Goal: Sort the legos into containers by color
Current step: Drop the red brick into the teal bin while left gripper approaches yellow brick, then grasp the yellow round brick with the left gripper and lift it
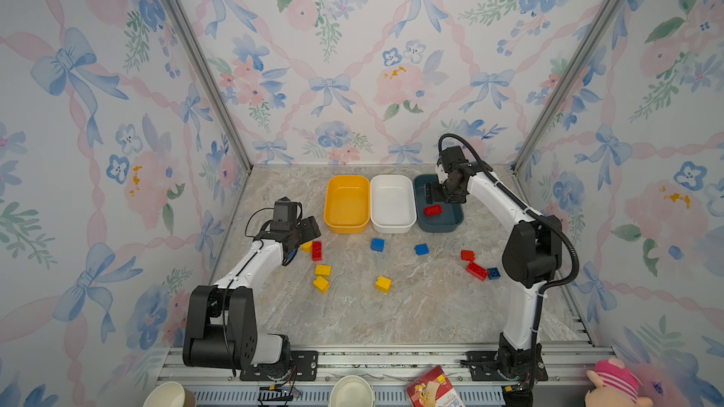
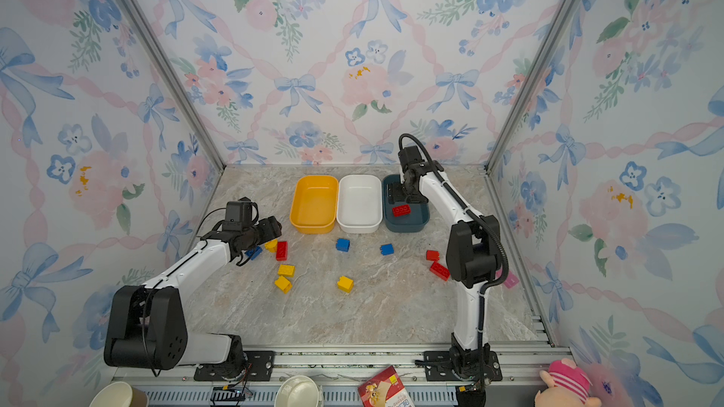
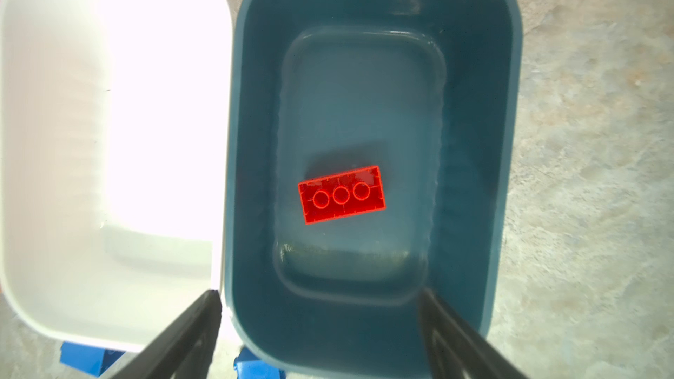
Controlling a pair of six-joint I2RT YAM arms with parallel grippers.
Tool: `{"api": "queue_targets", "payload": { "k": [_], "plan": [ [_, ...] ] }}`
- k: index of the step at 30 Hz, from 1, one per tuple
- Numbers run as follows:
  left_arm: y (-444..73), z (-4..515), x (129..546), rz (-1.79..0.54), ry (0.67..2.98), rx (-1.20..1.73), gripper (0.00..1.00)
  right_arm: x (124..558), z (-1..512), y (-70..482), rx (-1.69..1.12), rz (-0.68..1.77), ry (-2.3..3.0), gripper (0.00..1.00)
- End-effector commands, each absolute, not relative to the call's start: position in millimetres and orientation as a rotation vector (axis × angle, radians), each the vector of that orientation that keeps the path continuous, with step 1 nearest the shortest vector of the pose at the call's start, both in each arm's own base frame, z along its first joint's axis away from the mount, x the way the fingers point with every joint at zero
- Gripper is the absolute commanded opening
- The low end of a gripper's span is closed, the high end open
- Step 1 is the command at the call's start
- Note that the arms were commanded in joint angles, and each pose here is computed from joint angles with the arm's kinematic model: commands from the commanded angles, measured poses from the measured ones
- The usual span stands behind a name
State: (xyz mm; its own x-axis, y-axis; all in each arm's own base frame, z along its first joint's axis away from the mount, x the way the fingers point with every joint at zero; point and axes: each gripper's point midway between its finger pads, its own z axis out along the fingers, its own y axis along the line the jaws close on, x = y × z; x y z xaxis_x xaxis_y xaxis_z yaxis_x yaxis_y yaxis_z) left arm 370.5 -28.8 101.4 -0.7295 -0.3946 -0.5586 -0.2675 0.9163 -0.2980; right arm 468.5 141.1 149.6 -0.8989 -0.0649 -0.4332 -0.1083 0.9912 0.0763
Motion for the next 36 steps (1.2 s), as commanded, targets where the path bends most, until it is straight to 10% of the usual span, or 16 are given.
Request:
{"api": "queue_targets", "payload": {
  "k": [1,36],
  "plan": [
    [-22,89,366,-0.172,2.504,-0.477,0.81,448,155,146,-0.121,0.178,2.699,0.91],
    [-20,44,390,0.091,2.701,-0.447,0.60,398,168,152,-0.148,0.211,2.693,0.97]
  ]
}}
